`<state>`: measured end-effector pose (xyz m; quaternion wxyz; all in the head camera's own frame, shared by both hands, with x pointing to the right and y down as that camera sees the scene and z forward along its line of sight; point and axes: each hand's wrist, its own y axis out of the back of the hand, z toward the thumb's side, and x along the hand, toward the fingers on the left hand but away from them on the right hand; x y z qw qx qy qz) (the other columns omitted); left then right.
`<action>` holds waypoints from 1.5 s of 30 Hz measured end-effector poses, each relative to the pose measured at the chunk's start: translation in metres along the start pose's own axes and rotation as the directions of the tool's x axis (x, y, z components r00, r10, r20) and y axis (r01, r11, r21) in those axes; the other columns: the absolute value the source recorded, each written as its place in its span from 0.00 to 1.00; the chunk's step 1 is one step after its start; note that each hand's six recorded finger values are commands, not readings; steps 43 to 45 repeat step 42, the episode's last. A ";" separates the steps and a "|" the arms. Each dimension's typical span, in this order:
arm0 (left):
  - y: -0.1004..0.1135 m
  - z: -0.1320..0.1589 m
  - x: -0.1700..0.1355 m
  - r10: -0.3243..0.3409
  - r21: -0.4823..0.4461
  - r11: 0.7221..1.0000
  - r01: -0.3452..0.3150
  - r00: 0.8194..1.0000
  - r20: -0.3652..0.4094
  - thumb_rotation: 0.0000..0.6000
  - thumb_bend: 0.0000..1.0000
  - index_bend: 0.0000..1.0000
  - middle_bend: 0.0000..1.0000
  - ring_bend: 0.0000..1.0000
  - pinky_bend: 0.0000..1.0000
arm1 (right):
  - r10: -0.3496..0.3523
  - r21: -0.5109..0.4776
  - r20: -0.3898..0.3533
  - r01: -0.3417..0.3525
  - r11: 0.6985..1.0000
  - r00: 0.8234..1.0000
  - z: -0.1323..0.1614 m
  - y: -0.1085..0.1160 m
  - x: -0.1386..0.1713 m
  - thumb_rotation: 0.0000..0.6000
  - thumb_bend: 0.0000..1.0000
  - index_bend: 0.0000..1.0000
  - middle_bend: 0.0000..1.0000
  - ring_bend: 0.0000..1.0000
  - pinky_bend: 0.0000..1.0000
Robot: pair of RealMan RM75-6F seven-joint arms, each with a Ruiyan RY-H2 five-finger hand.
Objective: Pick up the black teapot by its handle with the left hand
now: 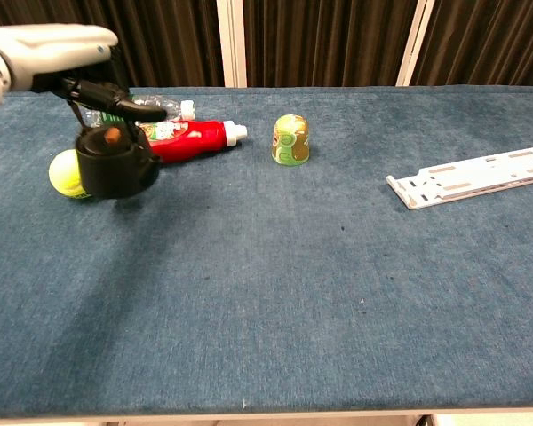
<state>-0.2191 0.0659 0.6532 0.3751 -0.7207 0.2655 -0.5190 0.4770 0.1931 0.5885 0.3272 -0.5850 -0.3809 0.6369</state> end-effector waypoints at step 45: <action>0.019 -0.053 -0.017 0.115 0.162 0.982 -0.096 0.987 -0.112 0.75 0.40 1.00 1.00 1.00 0.52 | -0.017 0.010 0.000 0.017 1.000 1.000 0.007 0.004 0.008 1.00 0.14 0.00 0.00 0.00 0.00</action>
